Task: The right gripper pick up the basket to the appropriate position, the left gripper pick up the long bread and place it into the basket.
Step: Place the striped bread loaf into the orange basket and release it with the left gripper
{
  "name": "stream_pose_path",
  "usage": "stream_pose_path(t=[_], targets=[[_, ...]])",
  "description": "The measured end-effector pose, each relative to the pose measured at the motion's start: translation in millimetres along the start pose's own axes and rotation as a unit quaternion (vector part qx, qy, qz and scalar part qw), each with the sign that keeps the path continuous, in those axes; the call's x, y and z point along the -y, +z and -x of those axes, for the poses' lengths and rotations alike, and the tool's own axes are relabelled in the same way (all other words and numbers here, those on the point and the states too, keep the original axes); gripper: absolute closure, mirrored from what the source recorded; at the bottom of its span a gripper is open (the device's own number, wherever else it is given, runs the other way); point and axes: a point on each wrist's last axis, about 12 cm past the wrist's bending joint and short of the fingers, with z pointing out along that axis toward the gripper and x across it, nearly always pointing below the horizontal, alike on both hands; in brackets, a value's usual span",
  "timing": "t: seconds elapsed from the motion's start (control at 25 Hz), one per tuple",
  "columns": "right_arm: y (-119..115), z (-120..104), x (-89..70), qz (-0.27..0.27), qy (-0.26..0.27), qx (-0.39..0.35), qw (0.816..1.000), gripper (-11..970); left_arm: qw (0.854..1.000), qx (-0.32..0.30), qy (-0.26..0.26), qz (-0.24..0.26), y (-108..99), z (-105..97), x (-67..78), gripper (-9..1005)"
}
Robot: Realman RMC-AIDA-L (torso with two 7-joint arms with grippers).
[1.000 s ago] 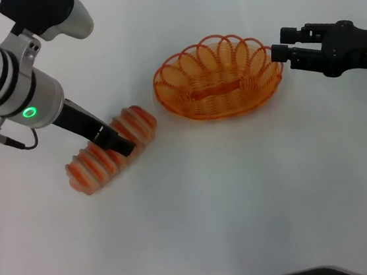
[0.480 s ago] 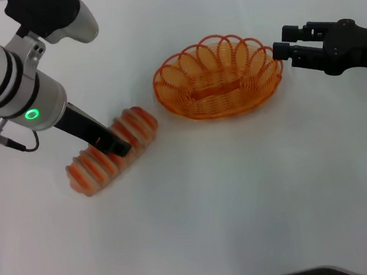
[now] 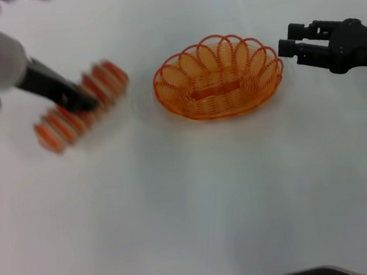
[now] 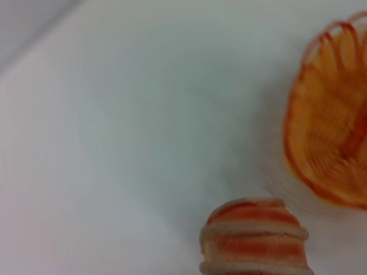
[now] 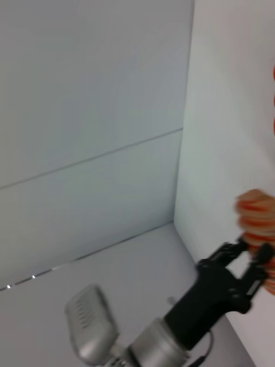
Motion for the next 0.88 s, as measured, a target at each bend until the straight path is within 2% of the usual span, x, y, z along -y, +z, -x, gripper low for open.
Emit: stream_pose_path(t=[0.12, 0.2, 0.28, 0.44, 0.56, 0.72, 0.88], targets=[[-3.6, -0.6, 1.0, -0.007, 0.003, 0.005, 1.000, 434, 0.999, 0.035, 0.023, 0.030, -21.9, 15.4, -11.8, 552], [-5.5, -1.5, 1.3, -0.010, 0.004, 0.007, 1.000, 434, 0.997, 0.053, 0.051, 0.031, -29.7, 32.0, -10.8, 570], [-6.2, -2.1, 1.2, -0.011, 0.005, 0.007, 1.000, 434, 0.995, 0.062, 0.082, 0.016, -29.5, 51.7, -1.9, 585], [-8.1, -5.0, 0.4, -0.014, 0.009, 0.007, 1.000, 434, 0.986, 0.059, 0.153, -0.027, -11.7, 87.4, 26.6, 616], [-9.0, -7.3, -0.2, -0.016, 0.014, 0.010, 1.000, 434, 0.978, 0.055, 0.198, -0.044, 6.8, 106.0, 48.1, 645], [-7.8, -10.4, -2.5, -0.010, 0.017, 0.014, 1.000, 433, 0.967, 0.053, 0.244, -0.048, 26.8, 119.2, 70.1, 676], [-6.0, -12.0, -3.8, -0.007, 0.020, 0.015, 1.000, 433, 0.964, 0.057, 0.254, -0.051, 37.1, 123.4, 77.3, 700]])
